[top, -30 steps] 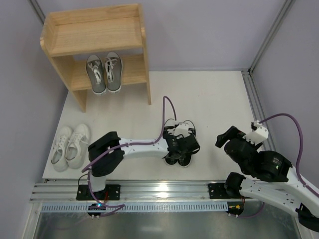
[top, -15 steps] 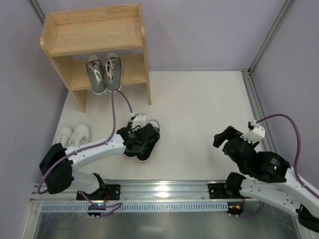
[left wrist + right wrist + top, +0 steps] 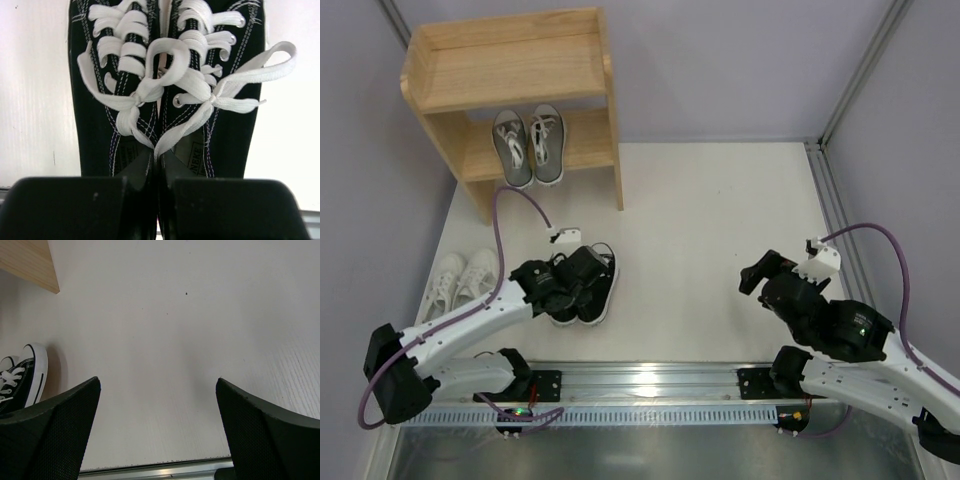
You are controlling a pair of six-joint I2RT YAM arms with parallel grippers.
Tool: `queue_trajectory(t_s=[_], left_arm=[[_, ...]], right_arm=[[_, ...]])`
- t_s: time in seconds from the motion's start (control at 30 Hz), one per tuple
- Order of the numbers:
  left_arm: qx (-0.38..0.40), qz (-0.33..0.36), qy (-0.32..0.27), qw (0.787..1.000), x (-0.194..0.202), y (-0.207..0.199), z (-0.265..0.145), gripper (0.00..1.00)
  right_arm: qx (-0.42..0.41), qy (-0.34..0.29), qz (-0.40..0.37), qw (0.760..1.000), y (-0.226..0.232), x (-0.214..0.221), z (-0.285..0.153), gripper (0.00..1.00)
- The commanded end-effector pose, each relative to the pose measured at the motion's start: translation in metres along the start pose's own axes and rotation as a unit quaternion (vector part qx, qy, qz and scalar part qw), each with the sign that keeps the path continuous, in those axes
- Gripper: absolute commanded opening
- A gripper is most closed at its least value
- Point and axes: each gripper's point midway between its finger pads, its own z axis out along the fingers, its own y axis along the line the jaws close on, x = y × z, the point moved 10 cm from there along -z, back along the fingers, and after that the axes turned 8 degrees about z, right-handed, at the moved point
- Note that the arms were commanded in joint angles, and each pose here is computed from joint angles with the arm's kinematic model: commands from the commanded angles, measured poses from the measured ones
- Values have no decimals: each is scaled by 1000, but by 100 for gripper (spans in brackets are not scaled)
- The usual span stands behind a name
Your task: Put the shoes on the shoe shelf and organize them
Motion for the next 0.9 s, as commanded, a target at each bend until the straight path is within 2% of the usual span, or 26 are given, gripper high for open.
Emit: queue_trajectory(t_s=[0.0,0.3,0.43,0.5,0.73,0.77,0.87], left_arm=[[24,-62,-94,993,-33,9,-35,0],[17,-32,-169,985,-44,-5,-8,0],[35,-14,-122,992,-32,-24,16,0],[52,-30,-101,993,-23,-30,20,0],[68,-56,-70,994,19,-23,35,1],[69,-55,-62,994,21,-22,34,17],[69,-59,-47,995,19,-20,20,52]], right_arm=[[-7,-8,-2,1000,5,1,4,97],[-9,-4,-16,1000,14,3,8,97],[-3,-5,-17,1000,10,2,7,97],[3,-7,-20,1000,6,4,7,97],[-1,-2,-21,1000,3,12,13,97],[0,-2,-26,1000,5,12,14,97],[2,6,-34,999,11,14,16,97]])
